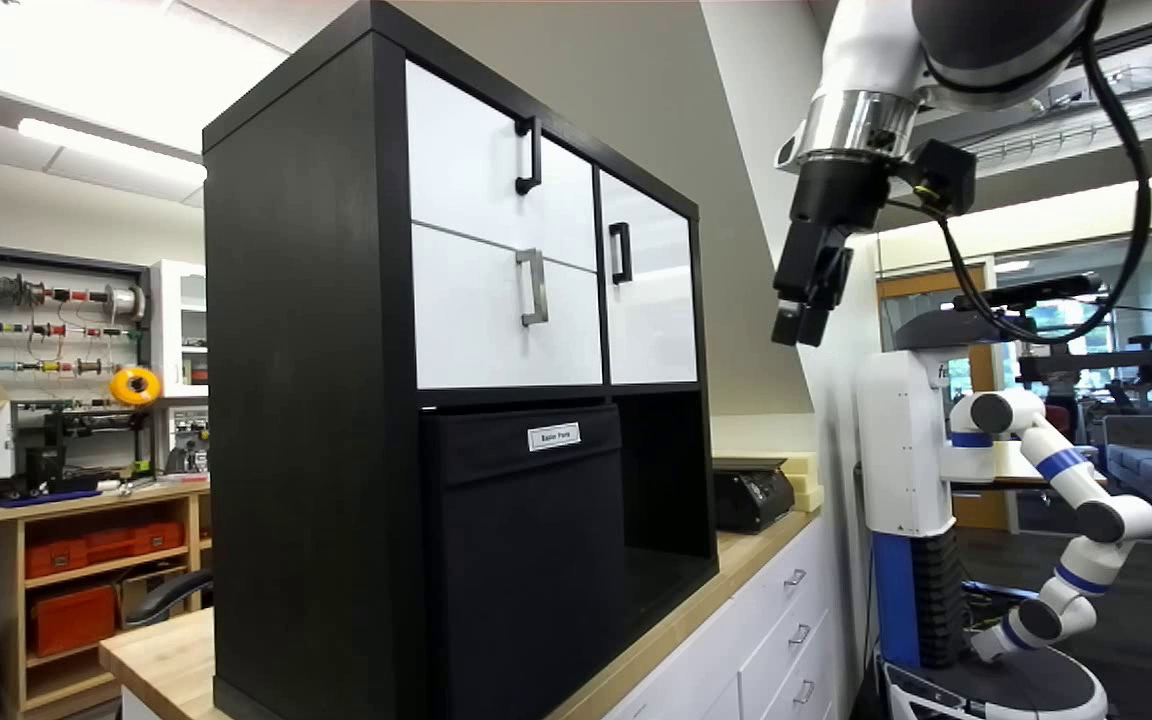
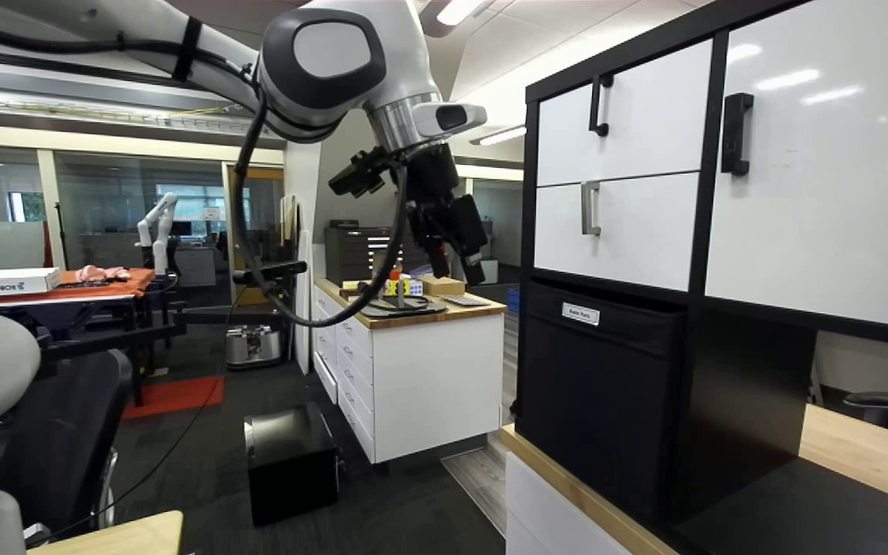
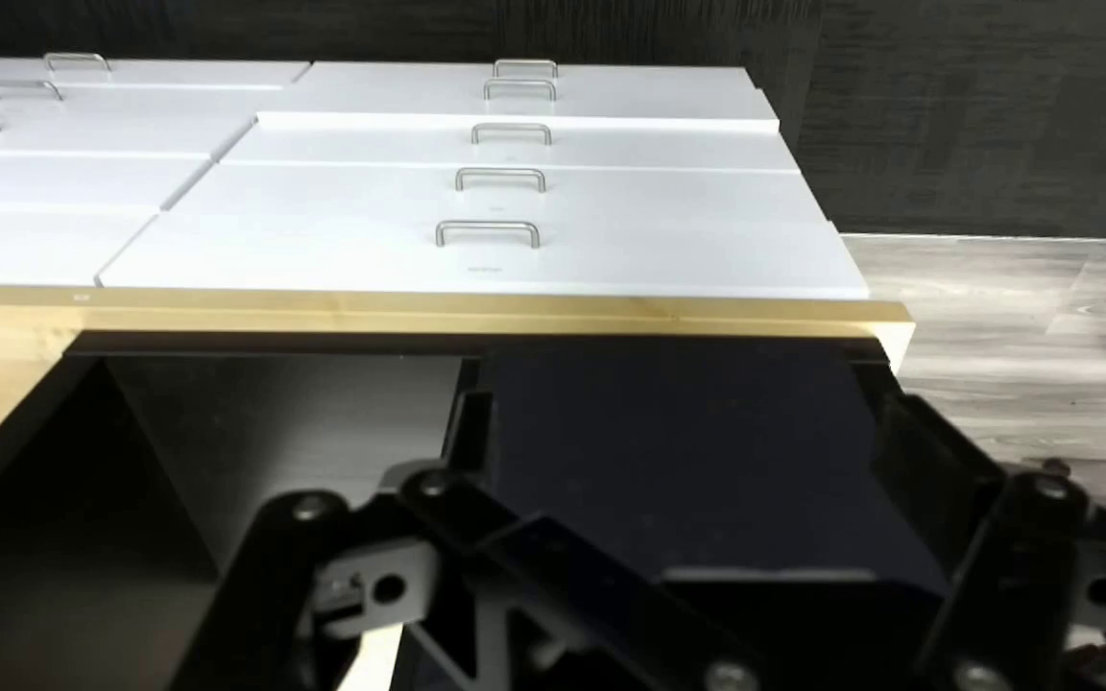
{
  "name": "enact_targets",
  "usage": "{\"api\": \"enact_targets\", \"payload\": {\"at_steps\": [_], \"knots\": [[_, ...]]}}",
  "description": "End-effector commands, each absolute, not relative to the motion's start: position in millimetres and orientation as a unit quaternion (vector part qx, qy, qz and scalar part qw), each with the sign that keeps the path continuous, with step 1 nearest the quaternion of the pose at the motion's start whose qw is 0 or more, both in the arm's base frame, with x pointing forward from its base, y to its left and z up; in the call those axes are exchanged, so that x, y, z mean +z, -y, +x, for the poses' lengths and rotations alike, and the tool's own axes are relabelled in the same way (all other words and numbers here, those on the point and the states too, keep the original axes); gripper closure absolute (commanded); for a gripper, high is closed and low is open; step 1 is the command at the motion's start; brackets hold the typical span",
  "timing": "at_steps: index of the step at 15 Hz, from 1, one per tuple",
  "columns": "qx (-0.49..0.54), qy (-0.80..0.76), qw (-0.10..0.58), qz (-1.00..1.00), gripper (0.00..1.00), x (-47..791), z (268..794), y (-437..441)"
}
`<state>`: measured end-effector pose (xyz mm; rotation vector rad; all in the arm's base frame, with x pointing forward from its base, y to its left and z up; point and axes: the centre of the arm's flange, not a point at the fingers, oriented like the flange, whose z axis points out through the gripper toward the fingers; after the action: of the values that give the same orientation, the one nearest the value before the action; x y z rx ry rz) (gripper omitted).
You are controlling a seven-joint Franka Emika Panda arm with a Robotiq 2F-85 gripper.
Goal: Open the bottom drawer
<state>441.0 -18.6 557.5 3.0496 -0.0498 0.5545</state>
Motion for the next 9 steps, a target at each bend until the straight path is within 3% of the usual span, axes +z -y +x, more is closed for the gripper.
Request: {"api": "enact_targets", "payload": {"at_steps": [1,9], "knots": [[0.216,0.012,0.020,0.976,0.00,575,493,6],[0.262,0.001,0.010,0.965,0.00,582,563,-12]]}}
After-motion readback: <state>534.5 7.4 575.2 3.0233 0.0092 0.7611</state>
